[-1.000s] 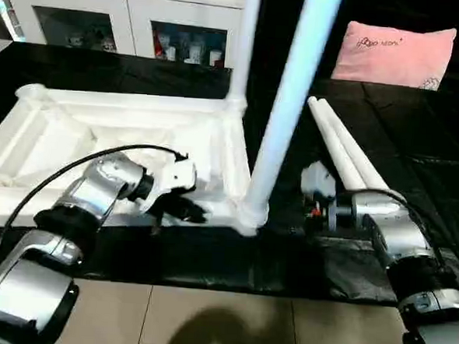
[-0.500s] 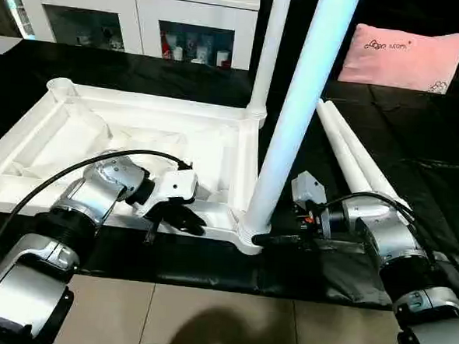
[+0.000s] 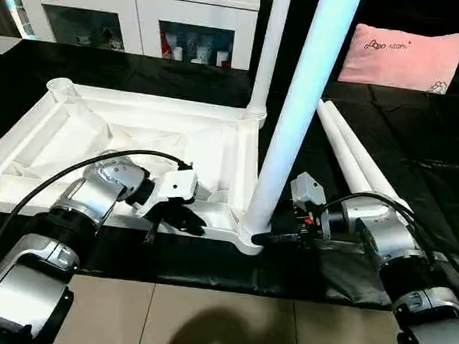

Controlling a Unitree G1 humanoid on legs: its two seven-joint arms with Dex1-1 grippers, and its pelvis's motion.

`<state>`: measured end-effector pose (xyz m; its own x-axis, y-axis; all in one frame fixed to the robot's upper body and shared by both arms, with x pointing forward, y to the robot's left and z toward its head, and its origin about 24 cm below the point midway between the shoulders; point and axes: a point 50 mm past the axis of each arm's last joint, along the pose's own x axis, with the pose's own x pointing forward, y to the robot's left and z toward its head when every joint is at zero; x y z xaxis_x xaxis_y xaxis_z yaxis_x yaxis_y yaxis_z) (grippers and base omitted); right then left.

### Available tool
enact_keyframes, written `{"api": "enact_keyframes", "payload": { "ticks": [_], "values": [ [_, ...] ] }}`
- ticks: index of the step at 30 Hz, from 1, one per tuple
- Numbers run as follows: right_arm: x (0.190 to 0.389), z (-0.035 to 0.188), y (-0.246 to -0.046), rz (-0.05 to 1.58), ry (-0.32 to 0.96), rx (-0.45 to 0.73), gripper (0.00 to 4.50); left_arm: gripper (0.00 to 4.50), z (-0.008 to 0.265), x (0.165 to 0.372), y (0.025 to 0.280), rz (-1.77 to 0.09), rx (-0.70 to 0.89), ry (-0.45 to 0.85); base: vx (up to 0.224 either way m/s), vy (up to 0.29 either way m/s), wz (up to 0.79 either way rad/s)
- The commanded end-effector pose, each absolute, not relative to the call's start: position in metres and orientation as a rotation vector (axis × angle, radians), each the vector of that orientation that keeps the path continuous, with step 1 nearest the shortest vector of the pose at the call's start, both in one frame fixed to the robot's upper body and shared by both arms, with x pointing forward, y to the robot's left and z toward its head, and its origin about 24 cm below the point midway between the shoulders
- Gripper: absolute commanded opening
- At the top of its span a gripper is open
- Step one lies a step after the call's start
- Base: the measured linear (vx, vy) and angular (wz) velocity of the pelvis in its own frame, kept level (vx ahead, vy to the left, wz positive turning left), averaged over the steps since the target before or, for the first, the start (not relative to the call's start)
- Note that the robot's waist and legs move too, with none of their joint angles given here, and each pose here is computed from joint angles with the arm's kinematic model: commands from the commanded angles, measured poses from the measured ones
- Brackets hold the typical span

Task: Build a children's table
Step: Rotate leg to tighten

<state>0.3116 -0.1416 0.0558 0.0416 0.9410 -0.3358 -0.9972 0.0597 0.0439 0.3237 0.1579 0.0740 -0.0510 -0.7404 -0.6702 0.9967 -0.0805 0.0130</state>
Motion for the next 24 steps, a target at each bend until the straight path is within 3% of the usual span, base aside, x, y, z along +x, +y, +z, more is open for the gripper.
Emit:
{"api": "enact_keyframes", "payload": {
  "ticks": [1, 4, 6, 9, 11, 14, 18, 22, 24],
  "values": [
    [0.309, 0.052, -0.137, 1.484, 0.328, -0.176, 2.74, 0.0, 0.07, 0.327, 0.143, -1.525, 0.566, 0.55, 0.0, 0.0, 0.0],
    [0.312, 0.043, -0.131, 1.387, 0.381, -0.122, 2.74, 0.0, 0.074, 0.336, 0.129, -1.424, 0.453, 0.514, 0.0, 0.0, 0.0],
    [0.322, 0.032, -0.116, 1.179, 0.389, -0.074, 2.74, 0.0, 0.079, 0.349, 0.11, -1.269, 0.34, 0.459, 0.0, 0.0, 0.0],
    [0.331, 0.028, -0.096, 1.021, 0.39, -0.007, 2.73, 0.0, 0.082, 0.36, 0.096, -1.119, 0.286, 0.444, -0.035, 0.008, -0.04],
    [0.333, 0.028, -0.09, 0.989, 0.394, 0.012, 2.73, 0.0, 0.082, 0.363, 0.092, -1.084, 0.273, 0.444, 0.0, 0.0, 0.0],
    [0.34, 0.033, -0.061, 0.914, 0.418, 0.094, 2.72, 0.0, 0.086, 0.367, 0.08, -1.02, 0.233, 0.452, 0.0, 0.0, 0.0],
    [0.347, 0.038, -0.037, 0.809, 0.447, 0.103, 2.72, 0.0, 0.091, 0.373, 0.073, -0.945, 0.242, 0.455, 0.0, 0.0, 0.0],
    [0.348, 0.042, -0.029, 0.805, 0.428, 0.078, 2.72, 0.0, 0.09, 0.375, 0.077, -0.917, 0.291, 0.463, 0.0, 0.0, 0.0],
    [0.348, 0.043, -0.028, 0.816, 0.415, 0.081, 3.23, 0.0, 0.089, 0.375, 0.079, -0.914, 0.302, 0.467, 0.0, 0.0, 0.0]
  ]
}}
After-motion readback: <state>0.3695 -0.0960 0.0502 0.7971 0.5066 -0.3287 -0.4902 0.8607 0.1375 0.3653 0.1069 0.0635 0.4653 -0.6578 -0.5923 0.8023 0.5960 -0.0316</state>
